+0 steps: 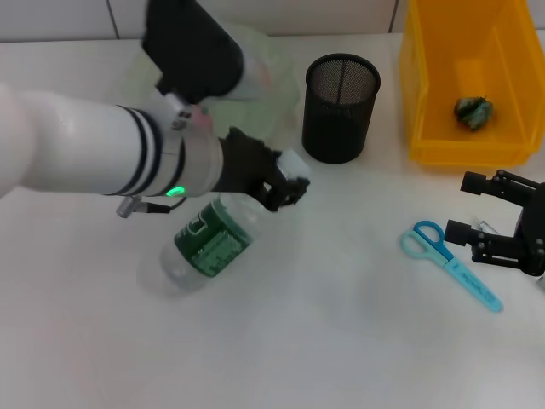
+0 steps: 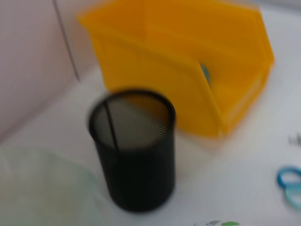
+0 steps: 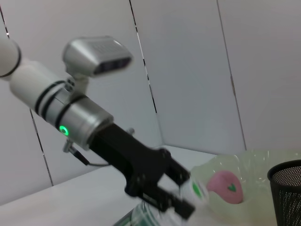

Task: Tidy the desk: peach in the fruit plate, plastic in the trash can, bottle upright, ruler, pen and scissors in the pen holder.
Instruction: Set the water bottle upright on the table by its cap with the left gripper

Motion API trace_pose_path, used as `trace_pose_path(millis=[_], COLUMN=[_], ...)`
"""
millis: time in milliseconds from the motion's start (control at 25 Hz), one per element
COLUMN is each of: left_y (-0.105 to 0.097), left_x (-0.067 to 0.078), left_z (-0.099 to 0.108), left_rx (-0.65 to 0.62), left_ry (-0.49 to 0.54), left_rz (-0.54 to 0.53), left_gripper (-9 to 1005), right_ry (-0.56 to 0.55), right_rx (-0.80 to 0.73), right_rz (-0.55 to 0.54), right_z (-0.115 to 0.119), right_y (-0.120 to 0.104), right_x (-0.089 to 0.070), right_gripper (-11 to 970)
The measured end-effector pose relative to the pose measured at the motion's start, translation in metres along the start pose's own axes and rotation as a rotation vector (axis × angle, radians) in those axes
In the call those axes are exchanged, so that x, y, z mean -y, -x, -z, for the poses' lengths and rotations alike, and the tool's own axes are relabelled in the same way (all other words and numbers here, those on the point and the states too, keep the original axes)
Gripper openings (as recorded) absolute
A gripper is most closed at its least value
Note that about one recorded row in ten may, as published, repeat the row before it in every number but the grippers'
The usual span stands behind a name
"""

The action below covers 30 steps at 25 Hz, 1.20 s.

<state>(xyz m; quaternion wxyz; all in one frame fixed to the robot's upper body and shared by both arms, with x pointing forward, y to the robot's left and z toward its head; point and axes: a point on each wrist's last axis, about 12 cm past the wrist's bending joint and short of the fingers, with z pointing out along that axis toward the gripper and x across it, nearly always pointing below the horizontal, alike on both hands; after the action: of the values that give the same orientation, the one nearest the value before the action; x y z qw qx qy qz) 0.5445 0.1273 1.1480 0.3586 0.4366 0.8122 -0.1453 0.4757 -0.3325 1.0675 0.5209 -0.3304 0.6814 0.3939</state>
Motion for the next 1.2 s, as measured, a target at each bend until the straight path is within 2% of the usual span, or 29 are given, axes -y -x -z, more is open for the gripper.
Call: trace_pose_path(millis=[120, 200, 240, 320, 440, 520, 560, 600, 680, 760, 800, 840, 920, 1000, 1040, 1080, 1200], left_y=[-0.003, -0.01, -0.017, -0.02, -0.039, -0.039, -0.052, -0.052, -0.072, -0.072, -0.079, -0.099, -0.107, -0.107, -0.117, -0.121, -0.126], left_x=[-0.001, -0.004, -0.009, -0.012, -0.025, -0.025, -0.036, -0.036, -0.051, -0.051, -0.056, -0.065, -0.066, -0.066, -0.062, -0.06, -0.056], left_z=[0.008, 0.02, 0.027, 0.029, 0.04, 0.04, 0.044, 0.044, 0.048, 0.048, 0.048, 0.046, 0.045, 0.045, 0.045, 0.045, 0.045], left_rx=[0.052, 0.141, 0.204, 0.229, 0.384, 0.384, 0.457, 0.457, 0.564, 0.564, 0.609, 0.701, 0.747, 0.747, 0.819, 0.839, 0.857], left_ry=[0.016, 0.023, 0.006, -0.003, -0.078, -0.078, -0.14, -0.14, -0.236, -0.236, -0.272, -0.335, -0.346, -0.346, -0.321, -0.293, -0.26], left_rz=[0.012, 0.047, 0.073, 0.089, 0.152, 0.152, 0.19, 0.19, 0.254, 0.254, 0.275, 0.312, 0.312, 0.312, 0.247, 0.207, 0.164], left_gripper=[446, 445, 445, 445, 445, 445, 445, 445, 446, 446, 446, 446, 446, 445, 445, 445, 445], right_ry=[-0.001, 0.001, 0.002, 0.005, 0.009, 0.015, 0.017, 0.019, 0.014, 0.01, 0.01, 0.011, 0.018, 0.02, 0.021, 0.026, 0.029], right_rx=[0.003, 0.005, 0.006, 0.007, 0.009, 0.011, 0.012, 0.012, 0.008, 0.005, 0.003, 0.003, 0.007, 0.009, 0.009, 0.012, 0.017], right_rz=[0.0, 0.001, 0.003, 0.005, 0.006, 0.002, -0.001, -0.003, -0.004, -0.004, -0.004, -0.005, -0.005, -0.005, -0.005, -0.004, -0.003], right_z=[0.0, -0.001, -0.002, -0.003, -0.005, -0.008, -0.009, -0.009, -0.01, -0.011, -0.012, -0.013, -0.017, -0.018, -0.019, -0.021, -0.023], right_y=[0.0, 0.001, 0.001, 0.002, 0.003, 0.003, 0.003, 0.003, 0.002, 0.002, 0.002, 0.001, 0.001, 0.001, 0.001, 0.001, 0.001], right_x=[0.0, 0.0, 0.0, 0.001, 0.002, 0.002, 0.002, 0.002, 0.003, 0.003, 0.003, 0.003, 0.003, 0.003, 0.003, 0.003, 0.003], right_gripper=[788, 786, 785, 783, 781, 779, 778, 777, 775, 773, 772, 771, 769, 768, 767, 766, 763])
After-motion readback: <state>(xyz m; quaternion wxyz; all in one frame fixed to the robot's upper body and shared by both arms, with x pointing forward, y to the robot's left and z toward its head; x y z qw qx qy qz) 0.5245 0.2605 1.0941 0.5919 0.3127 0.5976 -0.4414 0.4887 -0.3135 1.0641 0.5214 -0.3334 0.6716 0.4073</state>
